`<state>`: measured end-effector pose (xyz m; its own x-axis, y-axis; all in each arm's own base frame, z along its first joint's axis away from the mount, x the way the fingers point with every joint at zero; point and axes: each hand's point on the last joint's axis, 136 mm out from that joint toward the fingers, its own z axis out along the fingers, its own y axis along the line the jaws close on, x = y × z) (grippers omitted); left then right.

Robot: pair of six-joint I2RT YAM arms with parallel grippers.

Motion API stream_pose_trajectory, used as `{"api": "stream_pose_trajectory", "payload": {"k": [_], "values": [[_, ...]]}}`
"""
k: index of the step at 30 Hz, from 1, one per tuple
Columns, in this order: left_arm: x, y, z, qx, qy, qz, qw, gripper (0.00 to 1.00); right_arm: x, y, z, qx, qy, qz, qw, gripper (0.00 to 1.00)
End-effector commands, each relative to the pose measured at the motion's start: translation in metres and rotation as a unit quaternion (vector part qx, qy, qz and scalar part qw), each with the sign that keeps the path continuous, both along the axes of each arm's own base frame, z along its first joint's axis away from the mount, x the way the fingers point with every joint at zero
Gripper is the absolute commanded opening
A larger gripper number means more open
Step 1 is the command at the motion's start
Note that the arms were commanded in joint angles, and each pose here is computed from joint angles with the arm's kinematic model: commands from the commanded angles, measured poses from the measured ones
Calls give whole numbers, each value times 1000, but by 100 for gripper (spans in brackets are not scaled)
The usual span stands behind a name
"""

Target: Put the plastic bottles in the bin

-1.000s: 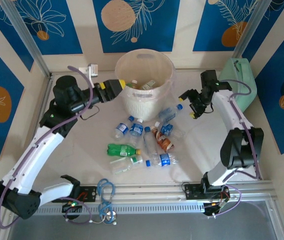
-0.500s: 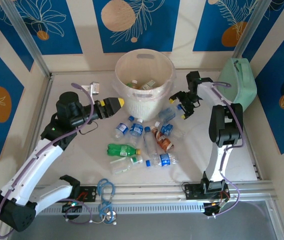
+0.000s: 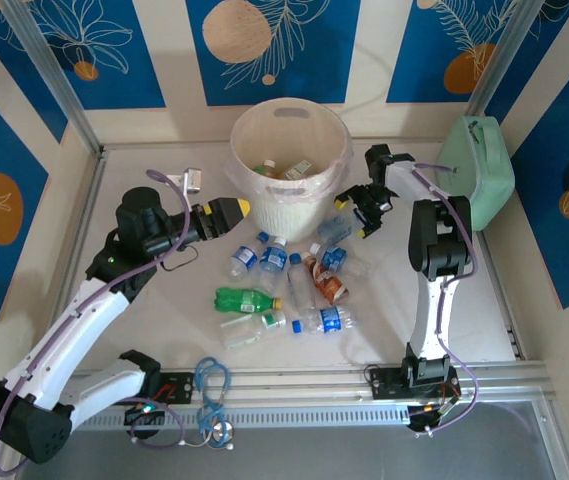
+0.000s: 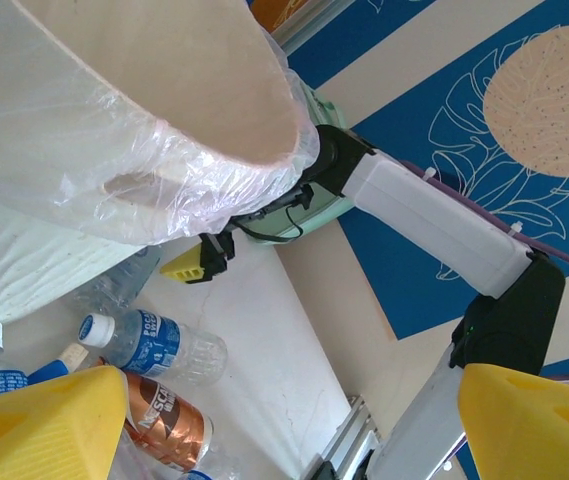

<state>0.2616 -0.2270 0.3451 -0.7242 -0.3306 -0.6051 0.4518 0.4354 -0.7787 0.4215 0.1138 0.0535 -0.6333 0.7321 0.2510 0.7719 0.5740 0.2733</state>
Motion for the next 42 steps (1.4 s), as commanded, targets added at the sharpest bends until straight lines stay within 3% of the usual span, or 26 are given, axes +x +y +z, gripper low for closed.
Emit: {"api": "stream_pose_trajectory", "payload": {"k": [1,10,17,33,38,42], "values": [[-5,-2,10,-9,-16,-12,1000,86,-6,5,-6,5,24,-4,1000,81],[-5,0,13,-8,-12,-3,1000,85,-7,5,-20,7,31,-1,1000,69],[0,2,10,-4,-4,9,1000,85,-9,-3,-7,1,11,-5,1000,58],[0,3,36,-2,-28,12,1000,93,-33,-28,78,-6,-133,-16,991,53],[-2,1,43,-3,-42,1,999,98,-56,-38,118,-3,-204,-12,979,53],[-10,-12,50,-16,-53,-47,997,99,-87,-44,151,-10,-258,1,966,53]]}}
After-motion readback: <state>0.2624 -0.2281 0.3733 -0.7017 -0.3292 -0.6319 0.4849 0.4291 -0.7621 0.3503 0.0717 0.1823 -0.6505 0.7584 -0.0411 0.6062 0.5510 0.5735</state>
